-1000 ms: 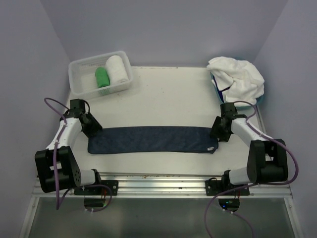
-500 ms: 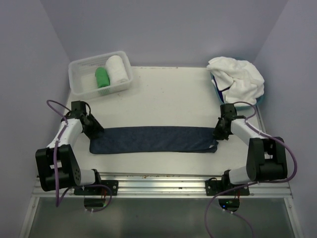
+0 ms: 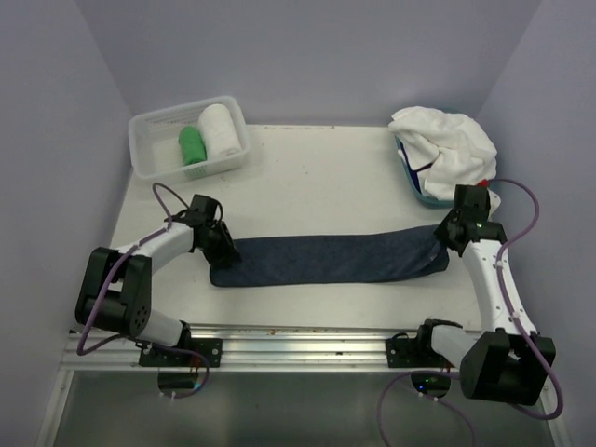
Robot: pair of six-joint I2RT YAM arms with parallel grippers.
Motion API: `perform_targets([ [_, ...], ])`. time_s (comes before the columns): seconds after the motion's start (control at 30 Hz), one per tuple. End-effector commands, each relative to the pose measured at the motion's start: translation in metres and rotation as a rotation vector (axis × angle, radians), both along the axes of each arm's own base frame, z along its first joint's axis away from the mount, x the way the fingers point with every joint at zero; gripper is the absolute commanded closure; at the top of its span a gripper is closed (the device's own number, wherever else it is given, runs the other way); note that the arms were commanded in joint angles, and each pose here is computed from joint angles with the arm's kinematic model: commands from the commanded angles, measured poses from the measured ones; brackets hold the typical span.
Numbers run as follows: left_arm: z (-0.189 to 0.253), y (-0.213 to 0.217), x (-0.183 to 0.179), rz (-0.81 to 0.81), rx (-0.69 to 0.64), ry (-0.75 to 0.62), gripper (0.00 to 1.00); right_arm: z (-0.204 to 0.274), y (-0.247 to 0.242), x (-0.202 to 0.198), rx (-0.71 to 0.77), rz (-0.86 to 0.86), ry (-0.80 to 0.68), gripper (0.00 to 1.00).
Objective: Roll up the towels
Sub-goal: Fold the towel
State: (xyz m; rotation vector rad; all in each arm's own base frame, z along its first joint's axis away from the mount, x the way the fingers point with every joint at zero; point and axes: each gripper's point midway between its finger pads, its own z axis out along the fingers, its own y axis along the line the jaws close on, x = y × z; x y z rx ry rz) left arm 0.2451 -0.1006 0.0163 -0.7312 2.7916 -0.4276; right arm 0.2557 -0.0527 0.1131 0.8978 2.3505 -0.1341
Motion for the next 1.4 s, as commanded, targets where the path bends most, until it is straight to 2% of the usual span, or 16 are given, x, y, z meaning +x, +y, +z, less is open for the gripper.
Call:
perform_targets([
  [0.0, -0.009, -0.027, 0.012, -0.028, -0.028, -0.015, 0.57, 0.050, -0.008, 0.013, -0.044, -0.016, -0.107, 1.00],
  [0.27, -0.009, -0.079, 0.037, -0.135, -0.052, -0.030, 0.57, 0.092, 0.021, 0.026, -0.015, 0.080, -0.206, 1.00],
  [0.47, 0.006, -0.113, 0.040, -0.234, -0.080, -0.060, 0.57, 0.120, 0.083, 0.040, -0.008, 0.235, -0.244, 1.00],
  [0.67, 0.060, -0.087, 0.049, -0.218, -0.028, -0.180, 0.53, 0.128, 0.156, 0.050, 0.019, 0.403, -0.248, 1.00],
  [0.77, 0.070, -0.068, 0.048, -0.200, -0.032, -0.203, 0.53, 0.127, 0.191, 0.054, 0.022, 0.480, -0.246, 1.00],
  [0.93, 0.052, -0.028, 0.037, -0.133, 0.009, -0.153, 0.54, 0.122, 0.247, 0.058, 0.032, 0.600, -0.225, 1.00],
  [1.2, 0.033, -0.030, 0.016, -0.142, -0.040, -0.108, 0.60, 0.115, 0.341, 0.050, 0.068, 0.798, -0.201, 1.00],
  [1.37, 0.018, -0.030, 0.008, -0.144, -0.042, -0.081, 0.66, 0.098, 0.383, 0.043, 0.080, 0.886, -0.156, 1.00],
])
